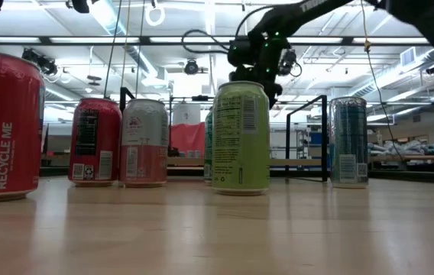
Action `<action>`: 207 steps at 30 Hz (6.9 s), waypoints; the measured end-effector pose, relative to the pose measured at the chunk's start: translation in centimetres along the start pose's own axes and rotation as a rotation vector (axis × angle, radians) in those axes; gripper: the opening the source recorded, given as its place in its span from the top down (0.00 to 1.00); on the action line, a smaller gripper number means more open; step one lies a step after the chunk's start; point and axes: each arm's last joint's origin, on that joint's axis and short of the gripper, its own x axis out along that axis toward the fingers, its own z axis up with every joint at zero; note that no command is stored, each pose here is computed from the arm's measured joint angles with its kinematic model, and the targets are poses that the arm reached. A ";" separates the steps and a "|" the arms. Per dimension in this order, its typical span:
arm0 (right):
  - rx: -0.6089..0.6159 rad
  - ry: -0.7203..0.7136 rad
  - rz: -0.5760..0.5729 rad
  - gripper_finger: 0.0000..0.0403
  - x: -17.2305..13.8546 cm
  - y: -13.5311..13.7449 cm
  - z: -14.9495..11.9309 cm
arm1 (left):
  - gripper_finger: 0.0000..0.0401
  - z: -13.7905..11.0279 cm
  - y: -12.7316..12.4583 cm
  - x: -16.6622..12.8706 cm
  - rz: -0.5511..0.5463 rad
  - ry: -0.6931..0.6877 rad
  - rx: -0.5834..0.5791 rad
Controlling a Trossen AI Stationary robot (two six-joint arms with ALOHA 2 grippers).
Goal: Place canned beverage on shelf
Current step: Put the right red soda can on the shelf, then put the red soda can on the shelf aligned with the red soda can
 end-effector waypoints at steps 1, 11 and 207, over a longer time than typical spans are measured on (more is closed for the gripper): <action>0.001 0.006 0.001 0.17 0.3 -0.4 0.0 | 0.49 0.0 0.0 0.0 0.001 -0.001 -0.001; 0.027 0.075 0.034 0.17 2.2 -2.7 -1.4 | 0.49 0.0 0.0 0.0 -0.001 0.002 0.001; 0.016 -0.139 -0.246 0.01 -8.9 3.9 3.8 | 0.49 -0.4 0.0 0.0 0.040 0.052 0.018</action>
